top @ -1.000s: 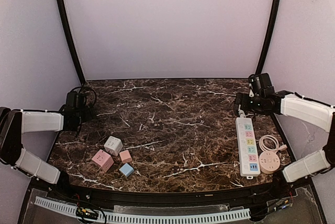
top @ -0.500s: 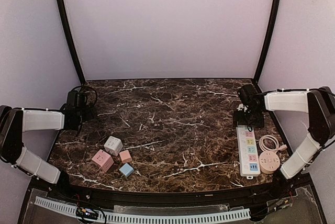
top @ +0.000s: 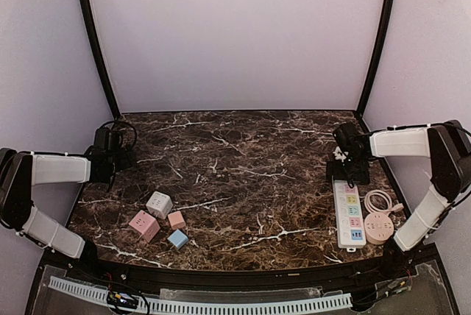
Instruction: Insert the plug
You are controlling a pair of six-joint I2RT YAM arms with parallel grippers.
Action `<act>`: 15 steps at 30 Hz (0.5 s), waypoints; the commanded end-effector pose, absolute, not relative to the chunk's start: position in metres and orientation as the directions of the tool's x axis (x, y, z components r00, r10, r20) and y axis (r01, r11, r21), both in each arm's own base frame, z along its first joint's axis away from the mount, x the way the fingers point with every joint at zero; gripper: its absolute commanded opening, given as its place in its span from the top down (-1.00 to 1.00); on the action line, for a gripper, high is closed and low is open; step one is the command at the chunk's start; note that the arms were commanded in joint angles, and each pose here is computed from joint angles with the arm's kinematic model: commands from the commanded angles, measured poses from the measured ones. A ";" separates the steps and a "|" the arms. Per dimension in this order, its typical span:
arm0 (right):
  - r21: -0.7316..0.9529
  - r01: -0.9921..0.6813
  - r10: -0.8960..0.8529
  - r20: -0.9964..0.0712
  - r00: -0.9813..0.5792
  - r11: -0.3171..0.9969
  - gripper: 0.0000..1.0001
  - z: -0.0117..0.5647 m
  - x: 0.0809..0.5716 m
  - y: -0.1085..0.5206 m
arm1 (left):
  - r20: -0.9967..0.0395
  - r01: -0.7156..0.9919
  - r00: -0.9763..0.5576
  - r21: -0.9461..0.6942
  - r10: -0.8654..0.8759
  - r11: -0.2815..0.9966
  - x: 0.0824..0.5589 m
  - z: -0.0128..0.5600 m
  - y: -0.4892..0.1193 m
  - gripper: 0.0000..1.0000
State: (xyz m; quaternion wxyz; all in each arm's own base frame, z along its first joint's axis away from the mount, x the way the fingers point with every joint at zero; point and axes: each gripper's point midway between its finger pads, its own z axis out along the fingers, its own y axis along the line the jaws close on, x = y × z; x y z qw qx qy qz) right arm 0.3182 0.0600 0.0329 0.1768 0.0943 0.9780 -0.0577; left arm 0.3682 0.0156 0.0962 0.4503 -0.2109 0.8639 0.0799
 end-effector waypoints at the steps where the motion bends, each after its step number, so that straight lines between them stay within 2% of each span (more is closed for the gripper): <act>1: -0.079 0.206 0.165 -0.360 -0.918 0.975 -0.95 0.030 0.318 0.060 | -0.809 -0.441 -0.514 -0.035 -0.284 0.897 0.369 0.098 0.016 -0.99; 6: -0.035 0.180 0.154 -0.370 -0.916 0.983 -0.62 0.033 0.320 0.069 | -0.809 -0.441 -0.514 -0.035 -0.284 0.897 0.369 0.098 0.016 -0.99; 9: -0.001 0.157 0.145 -0.383 -0.912 0.988 -0.49 0.038 0.323 0.080 | -0.809 -0.441 -0.514 -0.036 -0.285 0.897 0.369 0.098 0.016 -0.99; 15: 0.046 0.093 0.103 -0.421 -0.901 0.995 -0.45 0.050 0.338 0.122 | -0.804 -0.424 -0.524 -0.038 -0.279 0.905 0.371 0.097 0.012 -0.99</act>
